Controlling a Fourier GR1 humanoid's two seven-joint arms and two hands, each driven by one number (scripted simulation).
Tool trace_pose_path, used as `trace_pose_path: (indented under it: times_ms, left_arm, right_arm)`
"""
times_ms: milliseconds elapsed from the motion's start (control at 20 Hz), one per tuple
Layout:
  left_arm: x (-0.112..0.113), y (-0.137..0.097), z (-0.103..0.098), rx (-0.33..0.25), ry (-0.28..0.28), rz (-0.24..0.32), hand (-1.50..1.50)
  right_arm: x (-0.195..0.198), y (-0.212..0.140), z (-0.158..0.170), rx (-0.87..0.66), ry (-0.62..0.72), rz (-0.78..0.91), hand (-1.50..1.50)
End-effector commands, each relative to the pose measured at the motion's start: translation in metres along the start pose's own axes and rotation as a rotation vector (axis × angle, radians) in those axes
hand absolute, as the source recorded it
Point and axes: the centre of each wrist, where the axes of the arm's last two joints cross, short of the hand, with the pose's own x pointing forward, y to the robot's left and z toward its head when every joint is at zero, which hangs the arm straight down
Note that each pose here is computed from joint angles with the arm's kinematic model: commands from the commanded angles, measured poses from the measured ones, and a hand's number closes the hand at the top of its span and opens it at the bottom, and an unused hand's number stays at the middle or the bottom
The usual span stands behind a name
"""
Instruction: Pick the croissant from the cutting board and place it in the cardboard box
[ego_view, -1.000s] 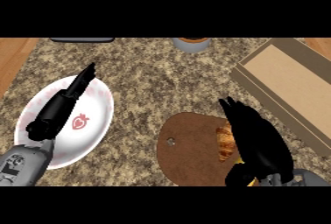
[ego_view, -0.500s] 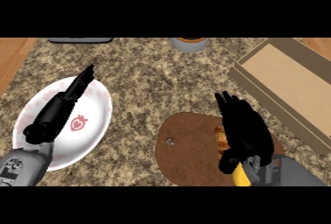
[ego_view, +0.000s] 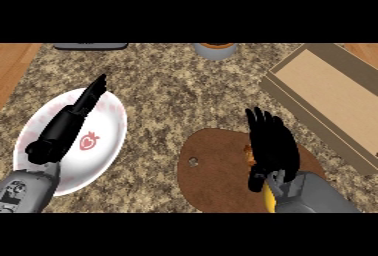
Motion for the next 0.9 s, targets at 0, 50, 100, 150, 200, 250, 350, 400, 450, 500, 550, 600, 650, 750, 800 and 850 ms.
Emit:
trace_pose_path:
  times_ms: [0,50,100,150,200,250,350,400,450,500,550,600,650,750,800,850]
  left_arm:
    - [0.009,0.002,-0.008,0.000,-0.005,-0.006,0.00]
    - [0.002,0.012,-0.001,0.000,0.003,0.003,0.00]
    - [0.004,0.004,0.003,0.000,-0.004,-0.014,0.00]
    - [-0.010,-0.003,0.001,0.023,-0.009,0.002,0.00]
    - [0.003,0.010,-0.005,0.022,0.011,0.014,0.00]
    - [-0.012,-0.010,0.011,0.011,-0.012,-0.008,0.00]
    - [-0.006,0.002,-0.010,0.006,-0.007,0.002,0.00]
    - [-0.008,0.006,-0.004,0.006,-0.005,0.001,0.00]
    - [-0.010,0.017,0.003,-0.001,-0.003,0.015,0.00]
    - [-0.016,-0.007,0.006,0.005,0.010,-0.005,0.00]
    - [0.003,0.001,0.000,-0.005,-0.008,-0.014,0.00]
    - [0.002,0.007,0.006,0.006,0.001,0.009,0.00]
    - [0.005,-0.005,0.004,0.011,0.006,0.001,0.00]
    - [-0.006,0.021,0.000,0.007,-0.004,-0.018,0.00]
    - [-0.019,0.012,0.003,0.009,-0.013,-0.004,0.00]
    - [-0.009,-0.009,0.001,-0.005,0.008,-0.018,0.00]
  right_arm:
    - [0.009,0.008,-0.011,0.016,0.129,0.031,-1.50]
    - [0.014,0.022,0.000,0.047,0.102,0.024,-1.50]
    - [-0.001,0.009,-0.007,0.032,0.097,-0.012,-1.50]
    - [0.004,0.004,0.007,0.046,0.093,0.024,-1.50]
    - [-0.015,0.002,-0.013,0.028,0.087,-0.003,-1.50]
    - [-0.010,0.015,-0.012,0.040,0.092,-0.013,-1.50]
    - [0.008,0.018,-0.003,0.062,0.091,0.008,-1.50]
    - [-0.004,0.037,-0.012,0.053,0.098,0.003,-1.50]
    - [0.004,0.028,0.001,0.060,0.101,0.007,-1.50]
    - [0.001,0.043,-0.011,0.057,0.118,0.020,-1.50]
    - [-0.006,0.035,-0.016,0.059,0.150,0.031,-1.50]
    - [-0.011,0.030,-0.004,0.057,0.152,0.042,-1.50]
    - [-0.021,0.039,-0.020,0.073,0.161,0.044,-1.50]
    - [-0.026,0.049,-0.017,0.046,0.167,0.046,-1.50]
    - [-0.010,0.028,-0.023,0.050,0.170,0.040,-1.50]
    - [-0.020,0.043,-0.027,0.044,0.177,0.024,-1.50]
